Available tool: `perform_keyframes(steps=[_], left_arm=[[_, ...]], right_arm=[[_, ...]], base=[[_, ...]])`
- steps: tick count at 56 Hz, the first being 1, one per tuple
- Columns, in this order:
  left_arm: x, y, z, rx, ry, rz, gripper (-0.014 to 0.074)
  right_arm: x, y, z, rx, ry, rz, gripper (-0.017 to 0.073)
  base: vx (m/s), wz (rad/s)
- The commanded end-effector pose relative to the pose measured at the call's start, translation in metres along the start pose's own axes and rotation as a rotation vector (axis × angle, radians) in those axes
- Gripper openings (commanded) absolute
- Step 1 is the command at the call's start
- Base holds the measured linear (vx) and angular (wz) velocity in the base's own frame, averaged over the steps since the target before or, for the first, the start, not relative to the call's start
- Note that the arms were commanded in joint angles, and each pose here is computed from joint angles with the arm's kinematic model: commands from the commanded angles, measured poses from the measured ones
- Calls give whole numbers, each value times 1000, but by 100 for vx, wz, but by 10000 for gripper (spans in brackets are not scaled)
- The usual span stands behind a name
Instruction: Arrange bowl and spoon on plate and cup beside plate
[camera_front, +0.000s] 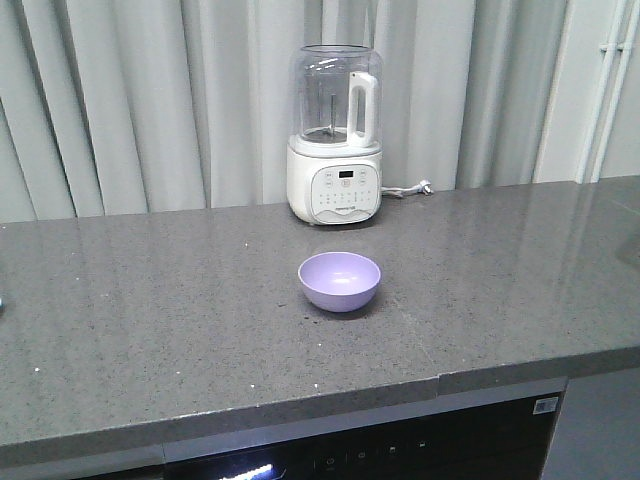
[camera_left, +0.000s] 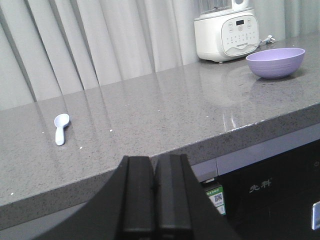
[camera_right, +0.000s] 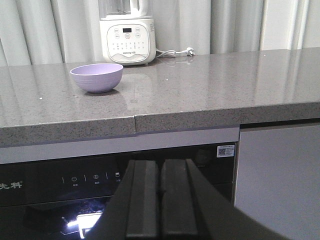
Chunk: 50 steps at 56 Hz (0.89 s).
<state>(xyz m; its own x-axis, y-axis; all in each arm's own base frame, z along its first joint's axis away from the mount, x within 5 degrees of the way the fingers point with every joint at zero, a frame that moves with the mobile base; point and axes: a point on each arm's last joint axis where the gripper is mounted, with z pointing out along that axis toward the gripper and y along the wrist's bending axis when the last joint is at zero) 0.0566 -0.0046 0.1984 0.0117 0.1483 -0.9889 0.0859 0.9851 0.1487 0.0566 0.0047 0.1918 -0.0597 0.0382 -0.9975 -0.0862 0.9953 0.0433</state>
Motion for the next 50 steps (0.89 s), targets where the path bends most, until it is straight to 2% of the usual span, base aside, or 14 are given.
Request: perform_keyframes(steps=[1,29,50], left_arm=[[-17,2,-3,-7,-130,-16,-3],[-17,2,-3,-7,-130,-16,-3],[-17,2,-3,-7,-130,-16,-3]], right_arm=[[-7,1,-1,-6,-85,-8,-6],[-7,1,-1,-6,-85,-8,-6],[-7,1,-1,-6,-85,-8,-6]], base=[[9,-2],[13,0],[20,32]])
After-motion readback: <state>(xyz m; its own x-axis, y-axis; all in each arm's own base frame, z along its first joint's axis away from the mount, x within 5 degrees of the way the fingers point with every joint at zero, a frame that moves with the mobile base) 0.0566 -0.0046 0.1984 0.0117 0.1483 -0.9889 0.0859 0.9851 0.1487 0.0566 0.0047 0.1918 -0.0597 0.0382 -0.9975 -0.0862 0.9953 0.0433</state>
